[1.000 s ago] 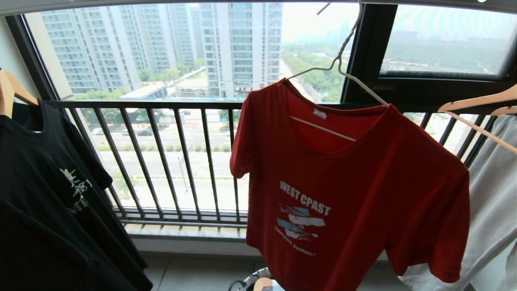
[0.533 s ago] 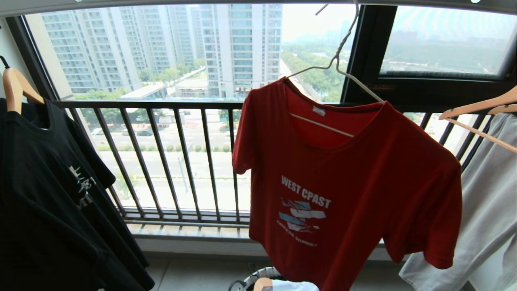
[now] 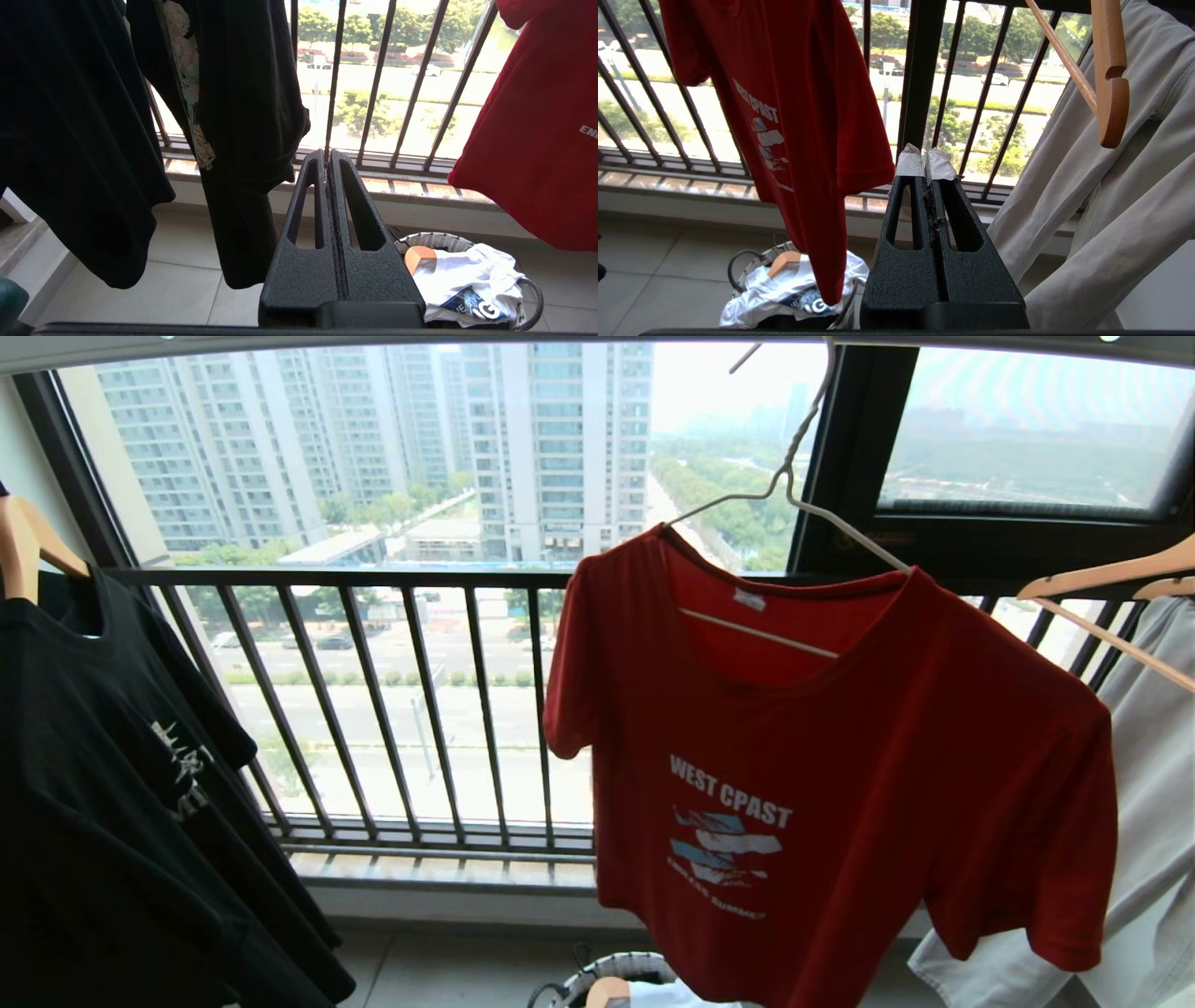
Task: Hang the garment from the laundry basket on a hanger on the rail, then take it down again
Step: Take the clothes off the clothes rack
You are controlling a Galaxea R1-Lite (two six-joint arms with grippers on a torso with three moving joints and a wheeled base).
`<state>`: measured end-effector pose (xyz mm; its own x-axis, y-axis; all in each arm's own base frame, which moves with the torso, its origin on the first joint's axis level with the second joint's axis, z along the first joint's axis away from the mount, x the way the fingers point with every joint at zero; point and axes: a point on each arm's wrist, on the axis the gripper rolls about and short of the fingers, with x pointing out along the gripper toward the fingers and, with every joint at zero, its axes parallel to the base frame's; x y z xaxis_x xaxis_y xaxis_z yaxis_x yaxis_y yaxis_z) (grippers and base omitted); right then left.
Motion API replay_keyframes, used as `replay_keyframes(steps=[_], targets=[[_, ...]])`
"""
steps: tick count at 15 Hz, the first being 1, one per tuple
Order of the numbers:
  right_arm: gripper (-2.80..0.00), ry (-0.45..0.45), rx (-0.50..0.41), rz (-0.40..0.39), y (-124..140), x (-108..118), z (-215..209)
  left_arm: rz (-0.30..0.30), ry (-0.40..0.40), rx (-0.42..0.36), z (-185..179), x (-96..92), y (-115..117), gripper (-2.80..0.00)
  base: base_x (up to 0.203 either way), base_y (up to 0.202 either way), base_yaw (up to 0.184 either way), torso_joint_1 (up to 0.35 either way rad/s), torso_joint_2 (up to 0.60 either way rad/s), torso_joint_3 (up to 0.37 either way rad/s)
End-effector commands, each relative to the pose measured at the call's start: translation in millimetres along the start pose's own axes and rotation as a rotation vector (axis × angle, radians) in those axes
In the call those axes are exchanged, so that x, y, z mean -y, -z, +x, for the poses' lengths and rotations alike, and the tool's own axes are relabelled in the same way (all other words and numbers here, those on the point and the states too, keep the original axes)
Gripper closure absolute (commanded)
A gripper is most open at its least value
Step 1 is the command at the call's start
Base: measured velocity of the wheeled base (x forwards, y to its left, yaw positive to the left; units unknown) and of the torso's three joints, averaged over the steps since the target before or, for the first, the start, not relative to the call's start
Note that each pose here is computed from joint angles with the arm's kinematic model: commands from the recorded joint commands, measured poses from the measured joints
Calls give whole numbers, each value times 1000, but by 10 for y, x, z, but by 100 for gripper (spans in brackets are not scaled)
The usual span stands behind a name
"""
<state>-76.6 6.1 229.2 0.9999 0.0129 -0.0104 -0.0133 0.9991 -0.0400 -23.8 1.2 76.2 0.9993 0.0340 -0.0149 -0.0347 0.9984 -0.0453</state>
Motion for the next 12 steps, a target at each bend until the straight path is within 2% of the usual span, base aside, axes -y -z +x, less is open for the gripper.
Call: replay_keyframes(steps=[1, 4, 9, 12], targets=[[0, 9, -34, 2, 67, 3, 49, -1, 0, -7, 2, 0, 6, 0, 0, 0, 0, 0, 0, 0], [0, -18, -64, 1, 155, 27, 90, -1, 0, -6, 2, 0, 6, 0, 0, 0, 0, 0, 0, 0], [0, -43, -144, -29, 85, 63, 275, -2, -1, -5, 2, 0, 4, 0, 0, 0, 0, 0, 0, 0], [0, -69, -195, -35, 146, 73, 258, -3, -1, -5, 2, 0, 4, 0, 0, 0, 0, 0, 0, 0]])
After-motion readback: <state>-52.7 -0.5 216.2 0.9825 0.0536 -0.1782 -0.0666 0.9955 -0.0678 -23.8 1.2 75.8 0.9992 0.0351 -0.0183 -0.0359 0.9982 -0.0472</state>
